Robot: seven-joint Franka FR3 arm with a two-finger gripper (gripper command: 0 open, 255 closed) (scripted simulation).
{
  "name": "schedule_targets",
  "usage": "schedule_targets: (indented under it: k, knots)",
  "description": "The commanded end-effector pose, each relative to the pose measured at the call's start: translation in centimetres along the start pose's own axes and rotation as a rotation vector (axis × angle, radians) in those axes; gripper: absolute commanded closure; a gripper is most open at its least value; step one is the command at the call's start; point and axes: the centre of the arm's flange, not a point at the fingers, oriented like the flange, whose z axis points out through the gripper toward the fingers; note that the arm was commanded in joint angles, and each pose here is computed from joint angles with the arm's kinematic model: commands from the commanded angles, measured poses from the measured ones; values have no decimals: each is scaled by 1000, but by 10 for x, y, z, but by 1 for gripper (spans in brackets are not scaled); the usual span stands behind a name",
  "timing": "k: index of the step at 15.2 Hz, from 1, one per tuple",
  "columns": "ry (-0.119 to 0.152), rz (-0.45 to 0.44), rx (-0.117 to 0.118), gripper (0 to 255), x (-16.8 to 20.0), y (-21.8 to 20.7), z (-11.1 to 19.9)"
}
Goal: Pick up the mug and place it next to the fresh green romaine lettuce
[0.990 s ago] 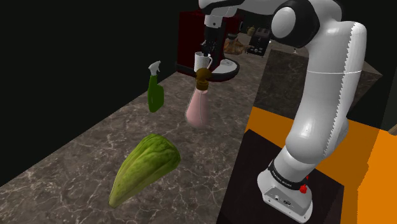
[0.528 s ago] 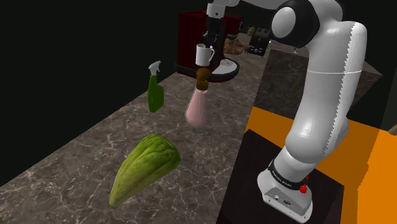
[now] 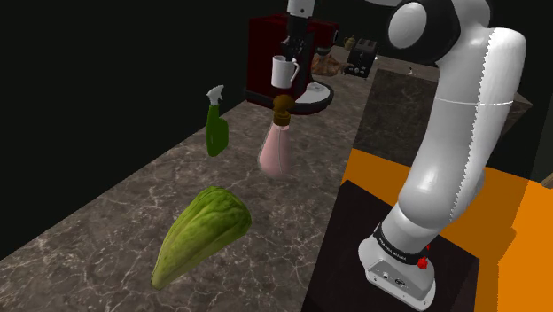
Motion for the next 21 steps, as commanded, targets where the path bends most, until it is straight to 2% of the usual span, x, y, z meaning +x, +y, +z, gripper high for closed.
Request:
schedule_targets:
  k: [1, 21]
  knots:
    - [0, 0, 0, 255, -14, -23, 1]
    - [0, 0, 0, 255, -143, -253, 16]
